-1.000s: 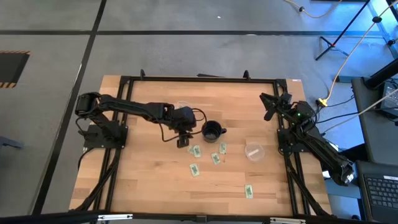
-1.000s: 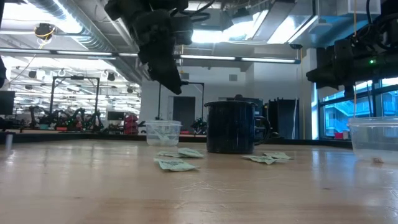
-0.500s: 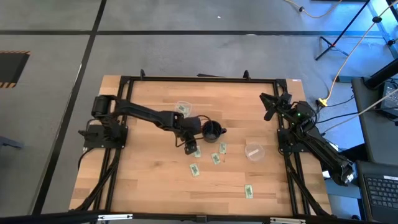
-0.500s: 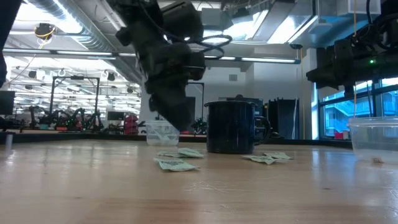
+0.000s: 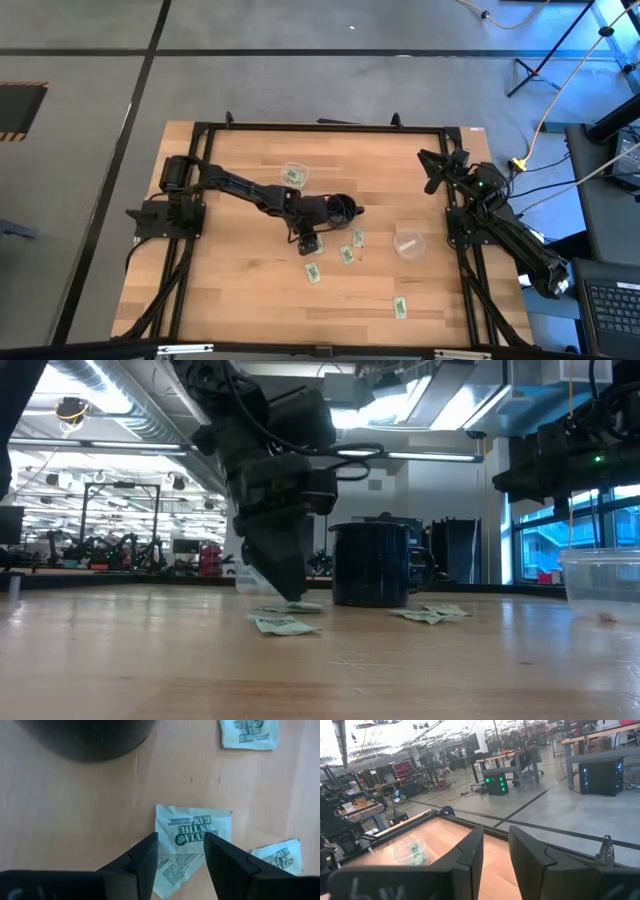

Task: Pick and place items into bin
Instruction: Put the green stevia packet into the top transparent bin

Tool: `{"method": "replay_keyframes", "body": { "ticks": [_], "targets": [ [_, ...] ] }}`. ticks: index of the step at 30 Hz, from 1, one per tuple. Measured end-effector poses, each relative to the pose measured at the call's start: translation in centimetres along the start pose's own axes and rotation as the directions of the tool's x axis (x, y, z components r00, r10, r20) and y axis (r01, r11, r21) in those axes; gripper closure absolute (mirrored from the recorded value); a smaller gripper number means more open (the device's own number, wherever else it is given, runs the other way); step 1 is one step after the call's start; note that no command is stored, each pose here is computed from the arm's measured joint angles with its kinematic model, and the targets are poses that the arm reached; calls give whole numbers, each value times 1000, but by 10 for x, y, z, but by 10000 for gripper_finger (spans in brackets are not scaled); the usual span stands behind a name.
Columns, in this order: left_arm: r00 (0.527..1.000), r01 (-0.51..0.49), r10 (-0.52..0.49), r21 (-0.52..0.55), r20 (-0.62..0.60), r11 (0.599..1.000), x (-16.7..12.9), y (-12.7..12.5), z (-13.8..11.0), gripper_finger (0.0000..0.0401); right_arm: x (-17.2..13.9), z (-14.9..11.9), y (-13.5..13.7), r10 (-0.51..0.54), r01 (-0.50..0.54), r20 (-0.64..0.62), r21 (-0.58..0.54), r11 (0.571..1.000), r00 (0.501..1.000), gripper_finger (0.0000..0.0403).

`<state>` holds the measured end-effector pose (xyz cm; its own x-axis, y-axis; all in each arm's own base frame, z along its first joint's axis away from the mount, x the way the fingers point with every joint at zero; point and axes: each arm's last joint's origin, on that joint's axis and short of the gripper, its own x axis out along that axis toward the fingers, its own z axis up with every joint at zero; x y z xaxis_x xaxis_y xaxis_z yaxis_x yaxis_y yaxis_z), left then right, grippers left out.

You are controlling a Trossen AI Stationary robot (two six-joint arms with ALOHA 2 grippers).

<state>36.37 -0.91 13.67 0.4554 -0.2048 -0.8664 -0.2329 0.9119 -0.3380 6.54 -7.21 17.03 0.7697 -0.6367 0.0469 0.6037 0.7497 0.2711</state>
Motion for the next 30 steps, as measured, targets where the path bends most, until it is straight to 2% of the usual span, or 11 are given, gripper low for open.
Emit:
{"method": "replay_keyframes", "body": {
  "ticks": [17, 30],
  "targets": [
    [1000, -5, 5, 28, -10, 1000, 5, 3, 0, 252, 0, 0, 0, -1, 1, 0, -1, 1000, 1000, 308],
    [1000, -15, 15, 26, -6, 1000, 6, 6, 0, 339, 0, 0, 0, -1, 1, 0, -2, 1000, 1000, 308]
  ]
}}
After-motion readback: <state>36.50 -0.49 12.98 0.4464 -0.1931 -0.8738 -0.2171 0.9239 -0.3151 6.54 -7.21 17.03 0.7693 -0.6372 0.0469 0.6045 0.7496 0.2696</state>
